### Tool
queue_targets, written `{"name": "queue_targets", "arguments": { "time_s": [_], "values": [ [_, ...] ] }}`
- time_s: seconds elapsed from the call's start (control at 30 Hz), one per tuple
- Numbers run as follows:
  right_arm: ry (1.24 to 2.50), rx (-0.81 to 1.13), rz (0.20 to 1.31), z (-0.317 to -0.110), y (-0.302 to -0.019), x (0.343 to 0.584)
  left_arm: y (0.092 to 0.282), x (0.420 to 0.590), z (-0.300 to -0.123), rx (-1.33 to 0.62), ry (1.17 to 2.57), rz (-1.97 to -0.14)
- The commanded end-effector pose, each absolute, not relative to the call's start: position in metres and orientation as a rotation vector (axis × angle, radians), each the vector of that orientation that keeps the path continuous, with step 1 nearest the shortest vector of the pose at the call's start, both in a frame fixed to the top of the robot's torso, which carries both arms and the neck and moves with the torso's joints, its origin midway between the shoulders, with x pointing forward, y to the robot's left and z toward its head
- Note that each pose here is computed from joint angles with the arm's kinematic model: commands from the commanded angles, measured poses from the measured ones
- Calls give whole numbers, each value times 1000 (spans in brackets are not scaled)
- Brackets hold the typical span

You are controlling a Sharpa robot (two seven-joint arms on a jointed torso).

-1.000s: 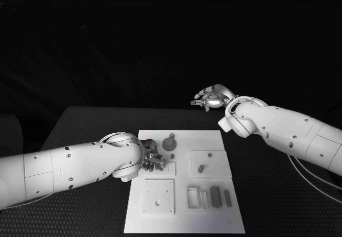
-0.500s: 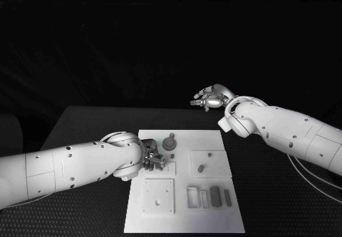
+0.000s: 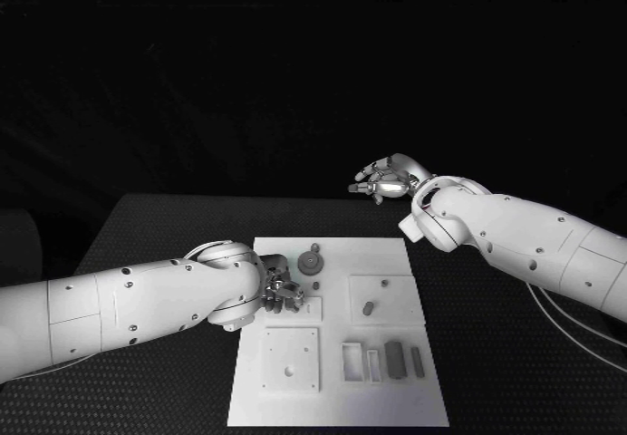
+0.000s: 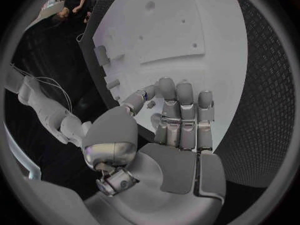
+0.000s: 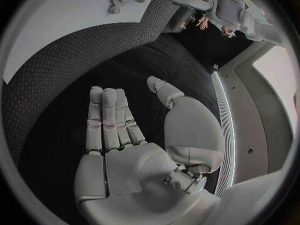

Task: Assemble the parts on the task board

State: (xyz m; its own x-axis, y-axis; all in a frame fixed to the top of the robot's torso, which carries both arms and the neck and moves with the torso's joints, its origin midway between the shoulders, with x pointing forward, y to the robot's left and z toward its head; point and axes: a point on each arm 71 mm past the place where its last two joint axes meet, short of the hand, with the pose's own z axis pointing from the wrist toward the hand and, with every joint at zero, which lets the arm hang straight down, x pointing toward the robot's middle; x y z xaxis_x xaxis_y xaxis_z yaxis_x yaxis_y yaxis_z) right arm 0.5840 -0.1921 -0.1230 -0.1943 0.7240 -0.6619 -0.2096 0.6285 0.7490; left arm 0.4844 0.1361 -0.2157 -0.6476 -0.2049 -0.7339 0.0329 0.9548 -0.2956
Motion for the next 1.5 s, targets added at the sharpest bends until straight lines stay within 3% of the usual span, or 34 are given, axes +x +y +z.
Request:
{"name": "queue_targets", "arguments": {
  "time_s": [0.03, 1.5],
  "values": [
    [1558, 433, 900, -123, -191, 583, 132, 482, -217, -80, 2271, -367],
    [1565, 430, 906, -124, -190, 582, 128, 484, -219, -50, 2282, -350]
  ]
}}
